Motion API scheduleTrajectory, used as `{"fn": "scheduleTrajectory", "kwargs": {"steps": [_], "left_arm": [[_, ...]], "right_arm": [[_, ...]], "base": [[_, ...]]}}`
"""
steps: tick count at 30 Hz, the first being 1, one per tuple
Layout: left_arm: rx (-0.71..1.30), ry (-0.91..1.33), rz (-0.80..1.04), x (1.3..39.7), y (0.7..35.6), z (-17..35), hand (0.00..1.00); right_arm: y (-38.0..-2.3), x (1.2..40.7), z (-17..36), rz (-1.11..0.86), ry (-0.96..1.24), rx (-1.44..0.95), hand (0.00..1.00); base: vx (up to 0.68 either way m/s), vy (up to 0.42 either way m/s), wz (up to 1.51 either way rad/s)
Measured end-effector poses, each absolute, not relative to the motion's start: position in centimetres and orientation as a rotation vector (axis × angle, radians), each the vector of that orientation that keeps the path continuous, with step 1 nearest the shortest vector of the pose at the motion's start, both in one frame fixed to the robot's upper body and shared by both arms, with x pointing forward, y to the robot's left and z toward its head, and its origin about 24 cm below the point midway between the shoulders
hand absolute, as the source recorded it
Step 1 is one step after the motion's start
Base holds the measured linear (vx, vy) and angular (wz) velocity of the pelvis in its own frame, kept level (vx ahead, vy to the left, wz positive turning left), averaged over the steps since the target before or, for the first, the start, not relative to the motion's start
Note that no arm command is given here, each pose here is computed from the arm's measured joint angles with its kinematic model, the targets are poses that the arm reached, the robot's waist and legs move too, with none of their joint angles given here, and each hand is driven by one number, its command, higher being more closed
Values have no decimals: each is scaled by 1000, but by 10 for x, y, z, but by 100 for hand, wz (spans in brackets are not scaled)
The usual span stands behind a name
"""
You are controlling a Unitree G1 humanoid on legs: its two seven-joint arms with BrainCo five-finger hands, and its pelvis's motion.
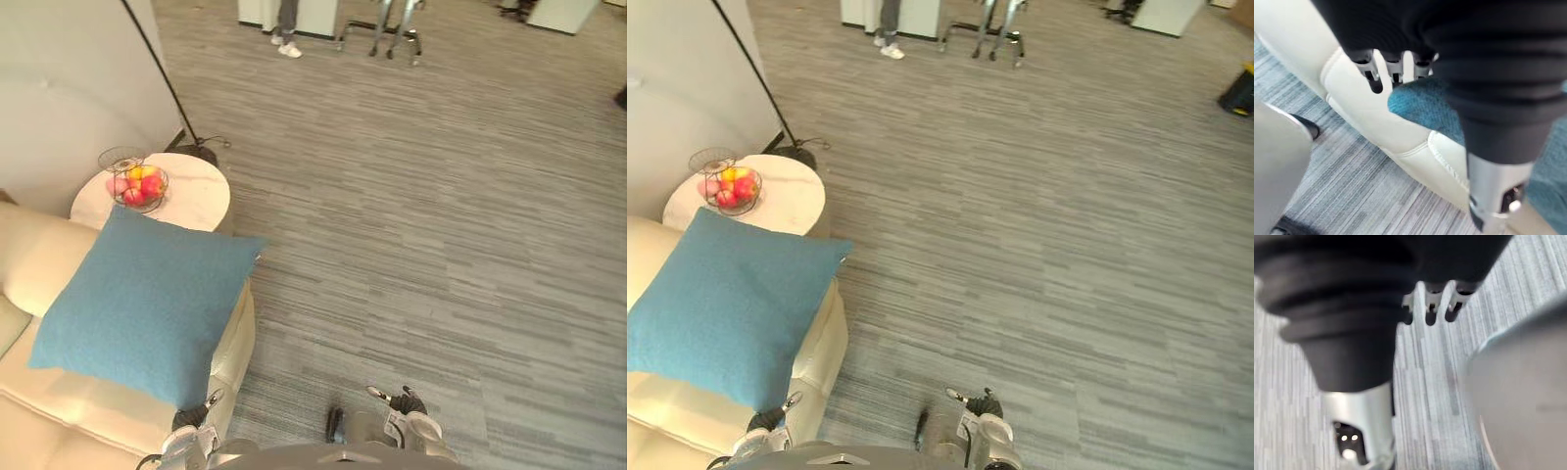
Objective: Pick up cushions and gather them together orderly.
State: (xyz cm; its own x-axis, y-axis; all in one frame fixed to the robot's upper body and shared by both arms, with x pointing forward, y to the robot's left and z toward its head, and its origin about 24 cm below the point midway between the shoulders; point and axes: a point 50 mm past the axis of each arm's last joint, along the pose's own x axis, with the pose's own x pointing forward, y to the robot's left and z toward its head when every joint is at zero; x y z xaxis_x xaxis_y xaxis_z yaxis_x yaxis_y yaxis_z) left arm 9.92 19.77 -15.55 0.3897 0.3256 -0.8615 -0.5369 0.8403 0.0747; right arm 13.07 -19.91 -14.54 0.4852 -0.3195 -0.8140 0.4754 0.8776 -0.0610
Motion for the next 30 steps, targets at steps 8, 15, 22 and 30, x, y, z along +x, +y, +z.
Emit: {"fn": "scheduleTrajectory", "kwargs": {"steps": [8,15,22,30], "left_arm": [[-350,1061,633,90,182,-160,0],[-347,1019,620,99,187,-156,0],[-268,1061,584,92,199,-158,0],[-241,1058,558,95,202,-158,0]], "right_arm": [[-220,119,-145,-527,966,129,0],[-208,119,-148,-515,974,160,0],[-193,119,-151,-522,989,233,0],[-190,128,-146,-482,951,212,0]], "base": [[379,-297,108],[197,-40,126],[74,98,75],[-12,3,60]]}}
